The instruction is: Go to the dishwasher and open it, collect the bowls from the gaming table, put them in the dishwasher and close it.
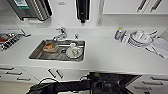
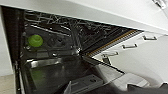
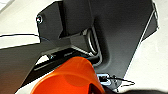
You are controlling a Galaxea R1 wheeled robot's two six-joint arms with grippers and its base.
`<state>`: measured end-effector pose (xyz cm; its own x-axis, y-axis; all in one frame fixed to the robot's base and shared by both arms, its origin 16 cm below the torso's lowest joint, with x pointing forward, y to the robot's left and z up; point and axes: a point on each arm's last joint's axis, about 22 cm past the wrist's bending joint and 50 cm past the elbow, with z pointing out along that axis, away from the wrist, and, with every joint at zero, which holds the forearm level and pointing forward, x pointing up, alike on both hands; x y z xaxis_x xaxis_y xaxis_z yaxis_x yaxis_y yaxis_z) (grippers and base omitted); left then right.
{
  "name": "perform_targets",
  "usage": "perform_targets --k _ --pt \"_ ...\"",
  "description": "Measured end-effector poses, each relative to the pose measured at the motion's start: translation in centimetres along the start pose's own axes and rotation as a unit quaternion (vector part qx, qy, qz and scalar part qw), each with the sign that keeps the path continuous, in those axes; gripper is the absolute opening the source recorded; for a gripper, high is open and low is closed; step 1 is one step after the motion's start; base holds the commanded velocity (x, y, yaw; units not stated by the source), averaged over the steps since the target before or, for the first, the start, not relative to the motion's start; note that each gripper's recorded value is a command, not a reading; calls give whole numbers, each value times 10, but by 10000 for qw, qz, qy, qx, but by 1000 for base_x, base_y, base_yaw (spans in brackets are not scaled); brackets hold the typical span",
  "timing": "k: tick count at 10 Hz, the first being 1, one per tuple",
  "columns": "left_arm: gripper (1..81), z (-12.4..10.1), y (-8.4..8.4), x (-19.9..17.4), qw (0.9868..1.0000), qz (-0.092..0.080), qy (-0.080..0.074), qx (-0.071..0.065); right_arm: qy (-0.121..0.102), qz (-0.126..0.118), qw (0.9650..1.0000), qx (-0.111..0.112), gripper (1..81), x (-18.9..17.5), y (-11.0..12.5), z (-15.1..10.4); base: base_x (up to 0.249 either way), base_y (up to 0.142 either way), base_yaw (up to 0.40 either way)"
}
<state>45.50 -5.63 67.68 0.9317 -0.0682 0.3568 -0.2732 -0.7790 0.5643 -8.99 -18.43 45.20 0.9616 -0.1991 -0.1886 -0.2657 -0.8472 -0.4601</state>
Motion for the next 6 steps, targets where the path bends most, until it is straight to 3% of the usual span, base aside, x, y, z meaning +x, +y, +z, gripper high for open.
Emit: perform_targets --k 1,2,3,4,6 --pt "811 -15 -33 -19 9998 -10 -88 157 70 36 9999 73 10 12 6 -11 0 0 0" --pt "811 -32 -75 -46 9989 -52 -232 413 145 84 9997 177 10 26 7 -22 0 0 0" --pt "811 -48 -107 -85 9970 -93 -455 618 216 121 9994 231 10 40 14 -37 0 0 0" --pt "811 -60 -124 -131 9946 -134 -741 709 268 178 9993 197 10 52 28 -52 0 0 0" --pt "811 -76 -120 -218 9906 -159 -1242 552 404 275 9986 225 10 82 42 -80 0 0 0"
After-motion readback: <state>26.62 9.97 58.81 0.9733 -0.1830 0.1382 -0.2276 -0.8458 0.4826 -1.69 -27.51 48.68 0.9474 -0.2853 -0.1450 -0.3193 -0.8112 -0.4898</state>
